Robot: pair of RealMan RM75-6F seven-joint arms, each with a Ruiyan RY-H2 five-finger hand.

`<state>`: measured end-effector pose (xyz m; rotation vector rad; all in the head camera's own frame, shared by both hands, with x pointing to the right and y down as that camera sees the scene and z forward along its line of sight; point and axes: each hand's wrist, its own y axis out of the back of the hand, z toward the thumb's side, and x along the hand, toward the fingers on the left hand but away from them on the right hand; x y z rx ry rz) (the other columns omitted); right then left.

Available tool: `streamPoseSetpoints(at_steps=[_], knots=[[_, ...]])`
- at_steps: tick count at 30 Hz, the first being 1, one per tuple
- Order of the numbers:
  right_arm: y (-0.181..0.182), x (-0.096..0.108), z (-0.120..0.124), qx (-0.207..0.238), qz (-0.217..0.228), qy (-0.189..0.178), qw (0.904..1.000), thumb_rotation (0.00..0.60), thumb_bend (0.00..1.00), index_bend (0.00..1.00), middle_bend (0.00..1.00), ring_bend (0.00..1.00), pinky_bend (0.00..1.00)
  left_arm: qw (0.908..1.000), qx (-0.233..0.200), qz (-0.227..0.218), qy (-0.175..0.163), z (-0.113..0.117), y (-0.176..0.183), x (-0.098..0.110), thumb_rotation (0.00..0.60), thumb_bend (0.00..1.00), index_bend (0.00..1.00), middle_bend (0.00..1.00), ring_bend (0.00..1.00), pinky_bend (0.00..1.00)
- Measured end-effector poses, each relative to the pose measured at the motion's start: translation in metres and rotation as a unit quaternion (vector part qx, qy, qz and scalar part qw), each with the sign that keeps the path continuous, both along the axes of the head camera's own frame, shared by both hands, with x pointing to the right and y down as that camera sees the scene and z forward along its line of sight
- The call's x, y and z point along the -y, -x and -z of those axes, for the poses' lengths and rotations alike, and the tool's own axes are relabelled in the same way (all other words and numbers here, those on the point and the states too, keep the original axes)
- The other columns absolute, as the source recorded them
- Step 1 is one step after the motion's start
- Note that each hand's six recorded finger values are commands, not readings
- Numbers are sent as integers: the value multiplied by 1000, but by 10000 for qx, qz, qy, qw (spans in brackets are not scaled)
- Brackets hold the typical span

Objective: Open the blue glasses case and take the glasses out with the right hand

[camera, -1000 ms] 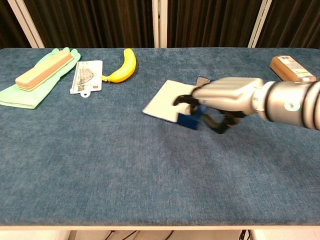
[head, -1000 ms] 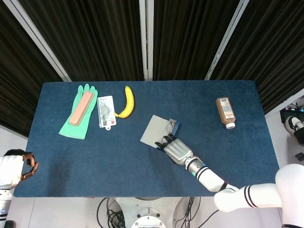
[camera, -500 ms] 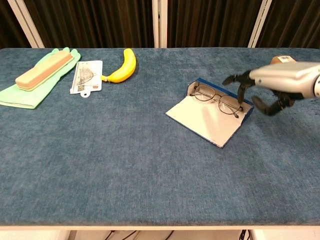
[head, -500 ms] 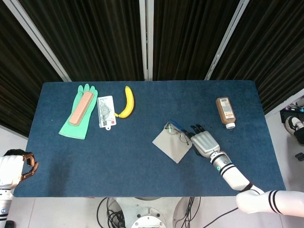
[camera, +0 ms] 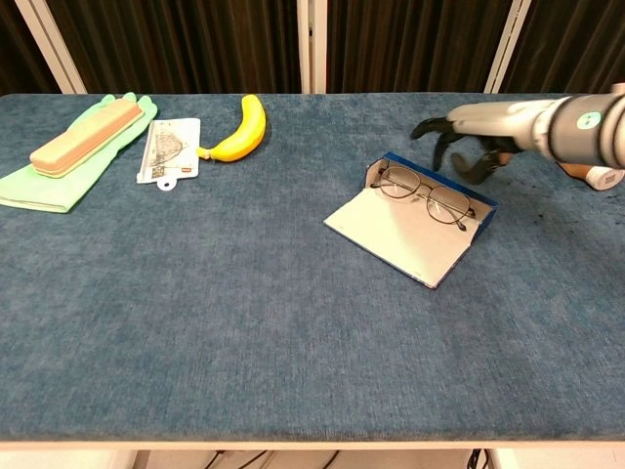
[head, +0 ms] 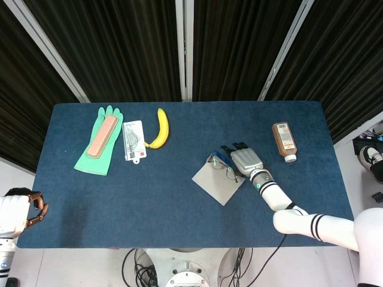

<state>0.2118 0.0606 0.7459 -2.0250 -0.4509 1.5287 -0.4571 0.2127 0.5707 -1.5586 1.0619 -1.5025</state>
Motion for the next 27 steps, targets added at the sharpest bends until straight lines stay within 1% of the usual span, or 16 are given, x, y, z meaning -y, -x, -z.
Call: streamPoseSetpoints(at_steps=[4,10,11,13,15,17,18,19,21,23,25,27], knots=[[29,-5,-1,220,191,107,9995,600,764,0,253,0,0,10000,-21,2,4,0,0,0,600,373,661,665,429,360],[67,-20,9,592,558,164,9965,600,756,0,261,0,0,10000,-43,2,8,0,0,0,600,373,661,665,429,360],[72,-22,11,640,617,178,9959,600,740,0,265,0,0,10000,-47,3,10,0,0,0,600,373,661,665,429,360],[82,-29,14,732,767,211,9941,600,670,0,275,0,0,10000,-55,4,14,0,0,0,600,373,661,665,429,360],[88,-35,18,796,897,207,9926,600,531,0,287,0,0,10000,-59,1,17,1,1,0,600,373,661,665,428,361],[89,-34,21,805,943,129,9922,600,397,0,293,0,0,10000,-62,0,21,1,1,0,600,373,660,665,428,360],[87,-32,23,795,944,46,9923,600,346,0,294,0,0,10000,-63,-3,22,1,0,0,600,373,660,665,428,360],[86,-29,24,782,936,-28,9925,600,317,3,294,0,0,10000,-62,-4,23,1,0,0,600,373,660,665,429,360],[80,-22,26,716,911,-230,9930,600,259,67,289,0,0,10000,-58,-7,23,0,0,0,600,373,660,665,429,360],[75,-16,27,609,923,-394,9931,600,243,155,284,0,0,10000,-54,-8,25,0,0,0,600,373,660,665,429,360],[70,-12,26,471,981,-499,9928,600,261,197,280,0,0,10000,-49,-8,24,0,0,0,600,373,660,665,428,360],[67,-10,25,341,1035,-549,9925,600,307,247,279,0,0,10000,-42,-6,22,0,0,0,600,373,660,665,429,361]])
